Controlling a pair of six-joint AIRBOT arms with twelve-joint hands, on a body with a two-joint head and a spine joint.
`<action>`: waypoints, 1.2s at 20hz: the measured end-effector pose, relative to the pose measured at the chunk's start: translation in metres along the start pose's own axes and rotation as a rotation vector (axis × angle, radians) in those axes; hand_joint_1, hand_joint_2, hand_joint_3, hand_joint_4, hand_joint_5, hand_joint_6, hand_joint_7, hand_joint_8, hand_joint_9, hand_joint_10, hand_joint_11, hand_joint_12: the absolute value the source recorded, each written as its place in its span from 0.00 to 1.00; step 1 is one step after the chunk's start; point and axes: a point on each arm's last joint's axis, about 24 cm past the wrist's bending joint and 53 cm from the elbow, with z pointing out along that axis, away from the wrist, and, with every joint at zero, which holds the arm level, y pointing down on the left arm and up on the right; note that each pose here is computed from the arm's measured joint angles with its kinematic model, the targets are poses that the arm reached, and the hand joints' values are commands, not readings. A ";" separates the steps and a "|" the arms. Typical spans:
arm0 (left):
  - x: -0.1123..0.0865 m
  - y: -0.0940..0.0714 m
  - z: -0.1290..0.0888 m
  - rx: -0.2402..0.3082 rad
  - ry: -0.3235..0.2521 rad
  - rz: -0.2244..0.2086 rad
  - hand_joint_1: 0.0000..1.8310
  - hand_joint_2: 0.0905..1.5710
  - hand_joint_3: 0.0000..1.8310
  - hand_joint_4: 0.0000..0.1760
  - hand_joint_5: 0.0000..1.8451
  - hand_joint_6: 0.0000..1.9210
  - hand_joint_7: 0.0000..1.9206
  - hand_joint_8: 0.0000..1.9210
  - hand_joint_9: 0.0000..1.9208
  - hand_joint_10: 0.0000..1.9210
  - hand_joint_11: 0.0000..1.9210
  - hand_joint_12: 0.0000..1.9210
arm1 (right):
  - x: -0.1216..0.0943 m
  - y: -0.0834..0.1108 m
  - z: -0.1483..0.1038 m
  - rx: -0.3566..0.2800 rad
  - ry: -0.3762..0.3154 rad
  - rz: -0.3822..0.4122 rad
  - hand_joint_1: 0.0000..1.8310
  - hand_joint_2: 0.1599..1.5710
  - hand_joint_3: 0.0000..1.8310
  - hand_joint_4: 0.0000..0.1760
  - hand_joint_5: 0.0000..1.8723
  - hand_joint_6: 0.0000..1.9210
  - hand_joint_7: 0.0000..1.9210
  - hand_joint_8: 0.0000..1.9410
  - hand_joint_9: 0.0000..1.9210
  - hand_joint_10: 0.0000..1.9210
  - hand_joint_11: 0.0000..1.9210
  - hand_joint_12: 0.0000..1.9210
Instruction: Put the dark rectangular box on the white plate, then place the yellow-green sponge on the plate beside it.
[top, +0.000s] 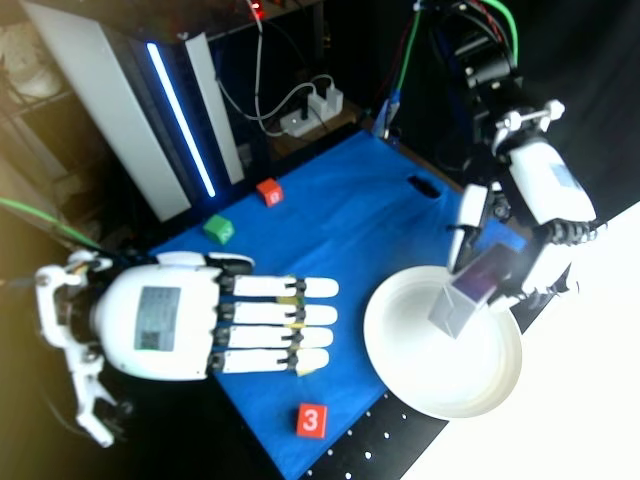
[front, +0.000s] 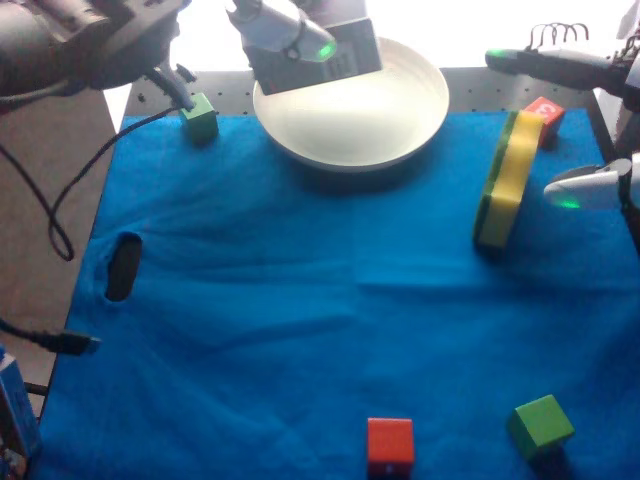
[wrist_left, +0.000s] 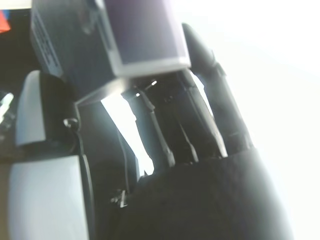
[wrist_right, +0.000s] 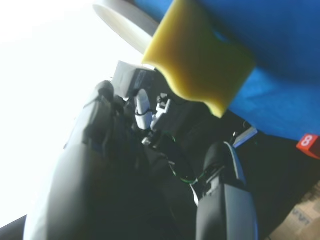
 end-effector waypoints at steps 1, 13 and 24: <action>0.001 -0.003 0.003 0.002 -0.001 -0.002 0.69 0.66 0.00 0.00 0.61 0.29 0.56 0.52 0.56 0.43 0.38 0.79 | 0.000 0.001 0.001 -0.005 -0.002 0.001 0.40 0.66 0.00 0.17 0.05 0.00 0.09 0.00 0.10 0.00 0.12 0.01; -0.008 -0.022 0.014 0.016 -0.003 0.068 0.56 0.55 0.00 0.41 0.31 0.00 0.29 0.00 0.27 0.08 0.08 0.56 | 0.004 0.006 0.008 -0.027 0.007 -0.007 0.40 0.64 0.00 0.25 0.07 0.01 0.09 0.00 0.10 0.00 0.12 0.01; -0.006 -0.016 -0.060 0.107 0.027 0.150 0.47 0.56 0.00 0.85 0.18 0.00 0.14 0.00 0.09 0.00 0.00 0.01 | 0.002 0.007 0.007 -0.027 0.007 0.008 0.50 0.62 0.00 0.10 0.11 0.01 0.11 0.01 0.08 0.01 0.06 0.01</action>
